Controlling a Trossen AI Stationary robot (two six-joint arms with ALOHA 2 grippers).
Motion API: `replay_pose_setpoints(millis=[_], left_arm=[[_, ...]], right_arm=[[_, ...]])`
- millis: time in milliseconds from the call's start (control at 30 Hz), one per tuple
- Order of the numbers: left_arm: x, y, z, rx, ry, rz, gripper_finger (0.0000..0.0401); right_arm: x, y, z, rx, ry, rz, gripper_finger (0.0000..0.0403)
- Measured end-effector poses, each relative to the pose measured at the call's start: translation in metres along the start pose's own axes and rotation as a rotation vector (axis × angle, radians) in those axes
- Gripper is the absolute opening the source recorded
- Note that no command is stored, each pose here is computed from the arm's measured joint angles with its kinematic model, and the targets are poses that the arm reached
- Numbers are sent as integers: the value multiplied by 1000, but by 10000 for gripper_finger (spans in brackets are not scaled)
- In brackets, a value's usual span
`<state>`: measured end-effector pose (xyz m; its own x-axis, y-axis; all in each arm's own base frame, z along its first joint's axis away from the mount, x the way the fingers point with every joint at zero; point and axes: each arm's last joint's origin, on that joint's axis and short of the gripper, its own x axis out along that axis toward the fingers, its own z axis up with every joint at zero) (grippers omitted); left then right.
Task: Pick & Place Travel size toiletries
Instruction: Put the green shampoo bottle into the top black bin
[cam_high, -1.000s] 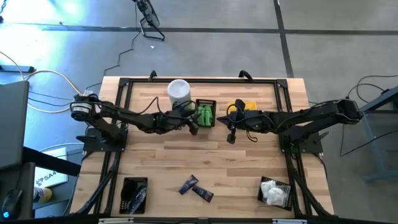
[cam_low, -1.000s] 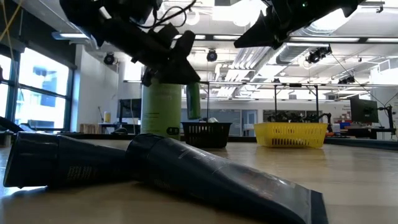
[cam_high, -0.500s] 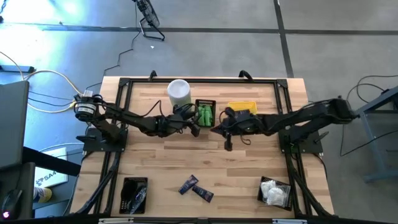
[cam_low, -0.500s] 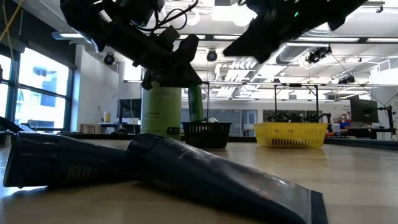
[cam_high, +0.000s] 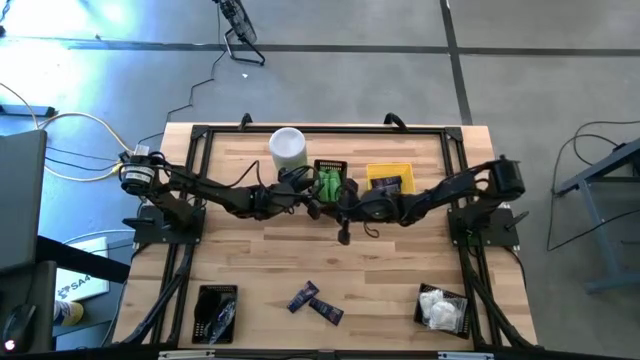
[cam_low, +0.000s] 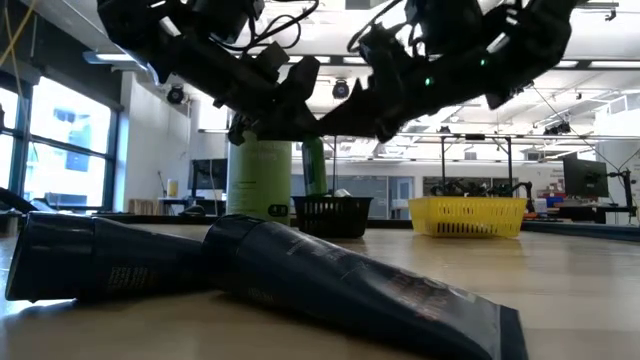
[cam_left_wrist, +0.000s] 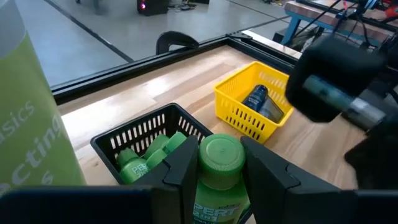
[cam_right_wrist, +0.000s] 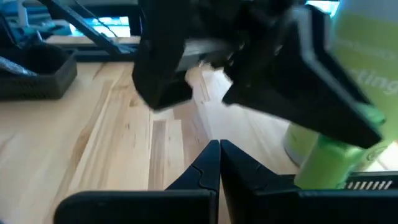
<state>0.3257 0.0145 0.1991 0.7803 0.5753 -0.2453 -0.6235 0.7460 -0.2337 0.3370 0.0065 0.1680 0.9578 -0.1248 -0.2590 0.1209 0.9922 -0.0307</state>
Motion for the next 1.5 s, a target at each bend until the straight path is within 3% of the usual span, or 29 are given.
replay_pose_setpoints(millis=[200, 500, 1033, 1500], left_arm=[[0, 0, 0, -11, 0, -1, 104], [0, 0, 0, -26, 0, -3, 104], [0, -4, 4, -27, -10, -98, 123], [0, -3, 1, -12, 22, -99, 124]], right_arm=[[12, -13, -13, 26, 34, -40, 3], [29, -13, 2, 31, -19, -43, 3], [30, -30, -3, 21, 49, -266, 3], [31, -57, -4, 31, 63, -227, 3]])
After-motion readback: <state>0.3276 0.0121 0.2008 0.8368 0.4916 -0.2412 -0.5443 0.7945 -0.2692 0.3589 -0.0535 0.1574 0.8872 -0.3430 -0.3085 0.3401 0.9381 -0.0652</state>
